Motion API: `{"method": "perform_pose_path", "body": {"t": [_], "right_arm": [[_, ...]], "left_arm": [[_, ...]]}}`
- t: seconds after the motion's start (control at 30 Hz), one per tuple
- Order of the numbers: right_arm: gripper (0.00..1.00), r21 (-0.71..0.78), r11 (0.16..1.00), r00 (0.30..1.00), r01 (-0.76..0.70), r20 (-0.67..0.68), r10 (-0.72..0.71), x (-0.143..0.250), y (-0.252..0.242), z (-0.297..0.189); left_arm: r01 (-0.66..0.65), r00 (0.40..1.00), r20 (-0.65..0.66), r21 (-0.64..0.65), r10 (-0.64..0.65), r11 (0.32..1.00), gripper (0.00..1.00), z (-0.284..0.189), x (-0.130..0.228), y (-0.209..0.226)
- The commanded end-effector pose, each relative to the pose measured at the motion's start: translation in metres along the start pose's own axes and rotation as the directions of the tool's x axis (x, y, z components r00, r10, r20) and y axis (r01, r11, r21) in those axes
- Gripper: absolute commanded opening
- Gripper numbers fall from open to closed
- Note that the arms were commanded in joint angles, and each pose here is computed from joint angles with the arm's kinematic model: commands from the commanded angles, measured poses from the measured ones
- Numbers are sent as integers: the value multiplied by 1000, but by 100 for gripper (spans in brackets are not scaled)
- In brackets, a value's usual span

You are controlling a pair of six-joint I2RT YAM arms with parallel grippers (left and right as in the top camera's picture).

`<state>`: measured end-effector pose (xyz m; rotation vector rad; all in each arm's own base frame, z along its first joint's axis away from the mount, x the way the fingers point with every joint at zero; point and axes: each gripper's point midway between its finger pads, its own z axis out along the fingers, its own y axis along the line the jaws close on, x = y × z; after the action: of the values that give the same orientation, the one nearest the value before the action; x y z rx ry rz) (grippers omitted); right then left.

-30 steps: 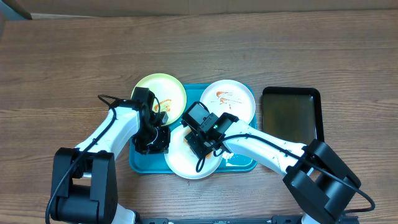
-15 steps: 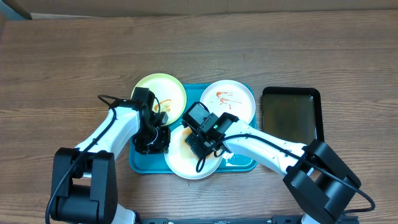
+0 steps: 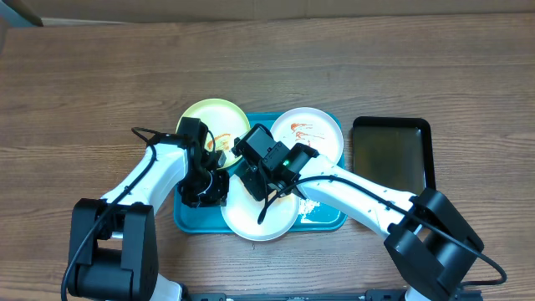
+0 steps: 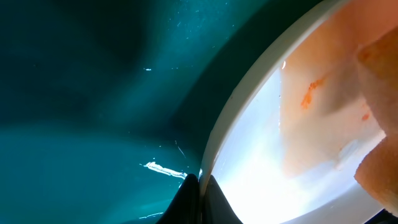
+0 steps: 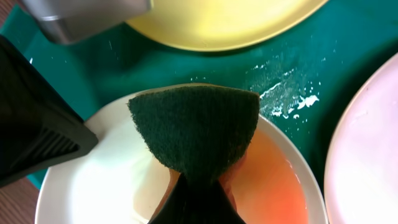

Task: Clean dirty plates on tray and stack at the side
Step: 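Scrub the front white plate with the sponge while left gripper holds it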

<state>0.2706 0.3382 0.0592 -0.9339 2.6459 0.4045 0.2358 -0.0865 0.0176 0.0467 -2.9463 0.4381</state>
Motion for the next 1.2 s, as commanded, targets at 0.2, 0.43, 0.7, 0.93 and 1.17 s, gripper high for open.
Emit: {"method": "perform_pose_path", "body": {"t": [0.2, 0.43, 0.7, 0.93, 1.17], "right_arm": [[4, -44, 998, 999, 34, -1, -34, 7, 15, 11], [4, -35, 998, 994, 43, -99, -47, 31, 13, 38], [4, 178, 984, 989, -6, -145, 32, 39, -29, 30], [4, 220, 970, 979, -101, -150, 136, 38, -39, 11], [4, 211, 961, 952, -176, -213, 221, 56, -34, -1]], "left_arm": [[4, 1000, 6, 19, -4, 1000, 4, -2, -4, -4], [4, 1000, 6, 19, -4, 1000, 4, -2, -4, -4], [5, 1000, 4, 19, -5, 1000, 4, -2, -3, -4], [5, 1000, 1, 18, -5, 1000, 4, -2, -2, -4], [8, 1000, 0, 17, -8, 1000, 4, -2, -2, -4]]}}
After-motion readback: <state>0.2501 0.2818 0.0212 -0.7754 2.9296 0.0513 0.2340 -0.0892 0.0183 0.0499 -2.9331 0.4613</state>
